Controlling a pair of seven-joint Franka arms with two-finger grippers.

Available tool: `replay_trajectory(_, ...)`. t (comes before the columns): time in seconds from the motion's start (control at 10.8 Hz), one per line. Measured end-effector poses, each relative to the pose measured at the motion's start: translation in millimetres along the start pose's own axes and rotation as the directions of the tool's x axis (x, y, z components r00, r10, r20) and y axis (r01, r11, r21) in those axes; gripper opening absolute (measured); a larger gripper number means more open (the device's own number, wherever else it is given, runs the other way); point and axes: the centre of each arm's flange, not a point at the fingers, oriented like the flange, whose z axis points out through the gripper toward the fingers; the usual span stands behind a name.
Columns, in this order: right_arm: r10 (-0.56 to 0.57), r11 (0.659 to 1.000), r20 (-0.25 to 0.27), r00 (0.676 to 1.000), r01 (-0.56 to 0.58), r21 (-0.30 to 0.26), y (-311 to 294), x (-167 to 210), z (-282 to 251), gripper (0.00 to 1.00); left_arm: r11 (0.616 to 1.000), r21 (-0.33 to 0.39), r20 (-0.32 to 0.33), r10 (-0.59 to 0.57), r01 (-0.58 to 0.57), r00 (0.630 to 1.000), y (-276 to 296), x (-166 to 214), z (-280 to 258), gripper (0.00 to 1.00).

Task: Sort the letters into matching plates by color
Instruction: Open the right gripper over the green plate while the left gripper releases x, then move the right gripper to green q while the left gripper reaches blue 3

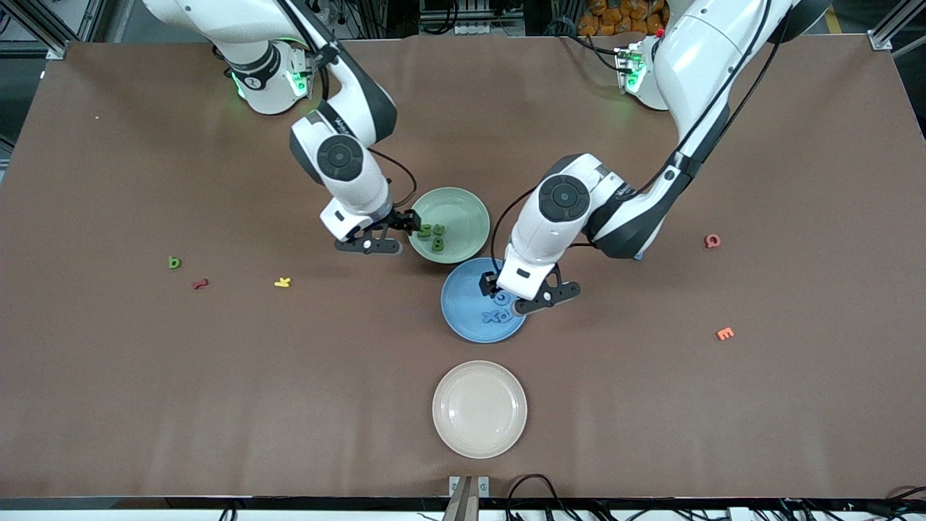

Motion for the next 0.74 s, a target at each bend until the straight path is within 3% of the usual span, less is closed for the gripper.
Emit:
replay_trajectory(0.09,-0.013,1.0,0.002,1.0,0.013,-0.002,15.1,8.2,-2.8,0.99,0.999,0.038,0.013,0.01,-0.01,1.0,-10.7,8.4,2.1,0.99)
replay_trajectory(0.46,-0.053,0.998,0.03,0.998,0.054,-0.02,83.5,35.3,-9.7,0.99,0.987,0.162,0.071,-0.011,0.0,0.997,-66.9,48.3,7.3,1.0)
replay_trajectory(0.74,-0.082,0.996,0.035,0.996,0.082,-0.021,149.6,49.4,-17.9,0.99,0.958,0.213,0.055,-0.208,0.192,0.977,-114.5,77.1,9.7,1.0)
